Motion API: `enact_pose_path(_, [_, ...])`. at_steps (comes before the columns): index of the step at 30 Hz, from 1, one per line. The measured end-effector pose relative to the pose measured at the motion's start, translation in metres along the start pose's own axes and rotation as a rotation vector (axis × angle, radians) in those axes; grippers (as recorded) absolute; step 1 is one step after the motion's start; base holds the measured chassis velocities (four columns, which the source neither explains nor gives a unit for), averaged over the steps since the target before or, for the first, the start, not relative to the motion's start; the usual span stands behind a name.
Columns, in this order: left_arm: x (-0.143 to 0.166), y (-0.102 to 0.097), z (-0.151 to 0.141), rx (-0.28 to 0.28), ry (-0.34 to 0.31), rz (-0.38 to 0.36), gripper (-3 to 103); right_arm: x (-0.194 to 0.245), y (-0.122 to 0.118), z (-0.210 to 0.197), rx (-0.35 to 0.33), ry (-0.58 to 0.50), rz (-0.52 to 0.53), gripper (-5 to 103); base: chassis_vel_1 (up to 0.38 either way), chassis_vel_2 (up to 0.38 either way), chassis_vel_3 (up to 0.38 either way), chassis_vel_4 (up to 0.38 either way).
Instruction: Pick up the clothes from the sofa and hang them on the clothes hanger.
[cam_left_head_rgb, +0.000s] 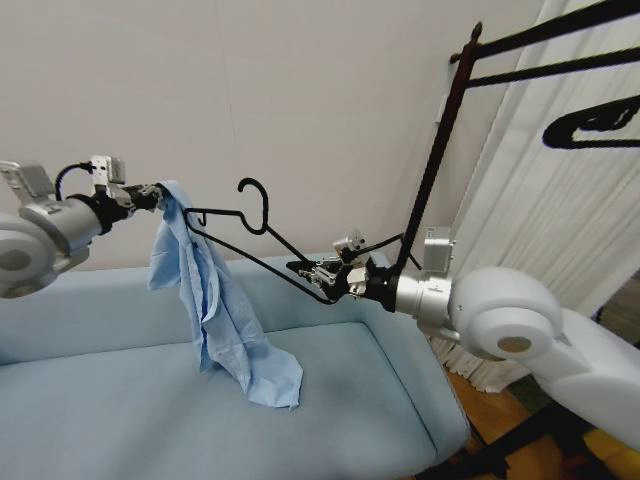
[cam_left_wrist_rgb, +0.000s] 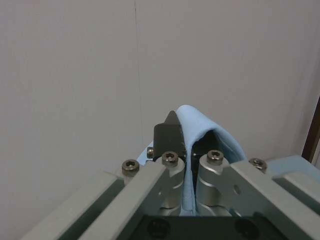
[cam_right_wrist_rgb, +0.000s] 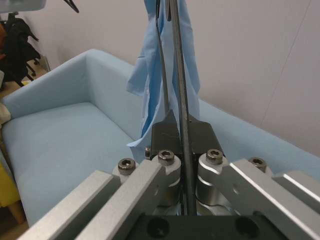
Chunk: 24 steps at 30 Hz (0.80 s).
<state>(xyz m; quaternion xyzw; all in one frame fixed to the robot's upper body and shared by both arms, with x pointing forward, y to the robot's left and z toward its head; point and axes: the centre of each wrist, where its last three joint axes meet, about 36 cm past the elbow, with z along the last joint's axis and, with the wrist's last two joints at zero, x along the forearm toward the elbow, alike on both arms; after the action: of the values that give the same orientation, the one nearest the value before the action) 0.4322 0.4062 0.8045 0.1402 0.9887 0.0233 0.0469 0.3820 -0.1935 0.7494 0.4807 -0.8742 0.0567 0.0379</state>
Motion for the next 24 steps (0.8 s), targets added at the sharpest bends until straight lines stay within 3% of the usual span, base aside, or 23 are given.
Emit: enact_pose_path(24, [0.0, -0.008, 0.0, 0.006, -0.01, 0.003, 0, -0.046, 0.0, 0.002, 0.06, 0.002, 0.034, 2, 0.0, 0.0, 0.0, 0.0])
